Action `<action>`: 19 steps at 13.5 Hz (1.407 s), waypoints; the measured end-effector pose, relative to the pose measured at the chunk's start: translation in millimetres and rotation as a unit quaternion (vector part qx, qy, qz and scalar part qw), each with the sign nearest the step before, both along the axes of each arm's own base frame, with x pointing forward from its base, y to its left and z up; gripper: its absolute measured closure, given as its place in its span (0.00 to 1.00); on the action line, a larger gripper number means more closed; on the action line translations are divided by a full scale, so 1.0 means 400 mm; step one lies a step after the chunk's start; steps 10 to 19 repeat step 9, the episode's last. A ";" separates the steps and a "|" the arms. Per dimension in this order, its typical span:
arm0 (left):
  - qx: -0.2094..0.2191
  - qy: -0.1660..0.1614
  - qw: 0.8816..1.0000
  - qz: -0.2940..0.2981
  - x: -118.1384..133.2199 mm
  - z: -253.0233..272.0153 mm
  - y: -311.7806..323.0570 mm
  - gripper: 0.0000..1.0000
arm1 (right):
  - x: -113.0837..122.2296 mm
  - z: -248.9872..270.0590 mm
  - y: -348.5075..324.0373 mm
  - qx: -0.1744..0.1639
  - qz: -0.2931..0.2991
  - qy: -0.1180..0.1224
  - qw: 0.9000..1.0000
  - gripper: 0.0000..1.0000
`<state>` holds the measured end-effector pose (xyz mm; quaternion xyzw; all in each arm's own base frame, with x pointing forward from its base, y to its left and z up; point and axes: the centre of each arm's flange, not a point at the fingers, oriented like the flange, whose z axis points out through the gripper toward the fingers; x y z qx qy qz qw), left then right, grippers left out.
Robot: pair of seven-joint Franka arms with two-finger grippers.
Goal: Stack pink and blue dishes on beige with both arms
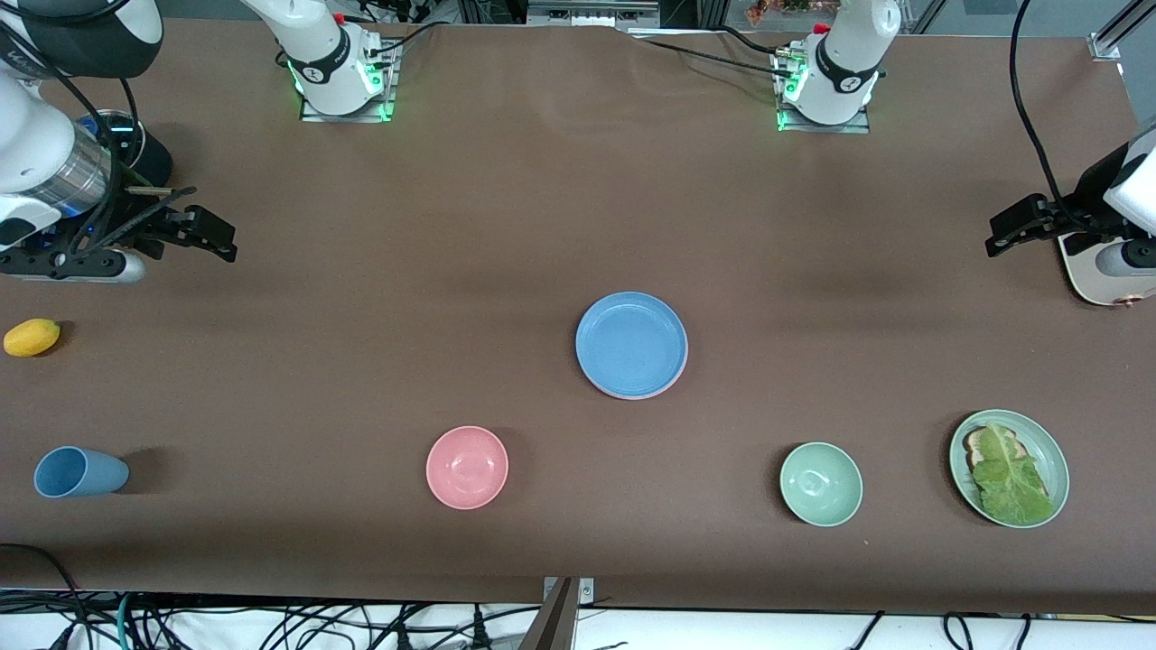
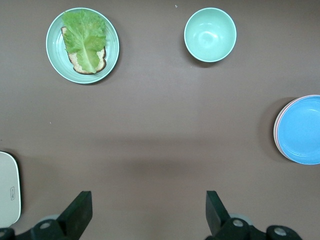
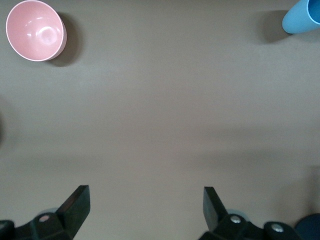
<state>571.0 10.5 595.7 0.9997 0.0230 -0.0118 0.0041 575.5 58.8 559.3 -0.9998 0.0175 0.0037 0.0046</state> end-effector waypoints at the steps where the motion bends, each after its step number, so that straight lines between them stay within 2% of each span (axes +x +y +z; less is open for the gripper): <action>1: 0.000 0.000 1.000 0.000 0.000 0.000 0.000 0.00 | 0.001 0.005 -0.002 0.000 -0.001 -0.002 1.000 0.00; 4: 0.000 0.000 1.000 0.000 0.000 0.000 0.000 0.00 | 0.004 0.020 -0.005 0.000 -0.002 -0.008 1.000 0.00; 19: 0.000 0.000 1.000 -0.001 0.000 0.000 0.000 0.00 | 0.007 0.022 -0.012 0.000 -0.004 -0.009 1.000 0.00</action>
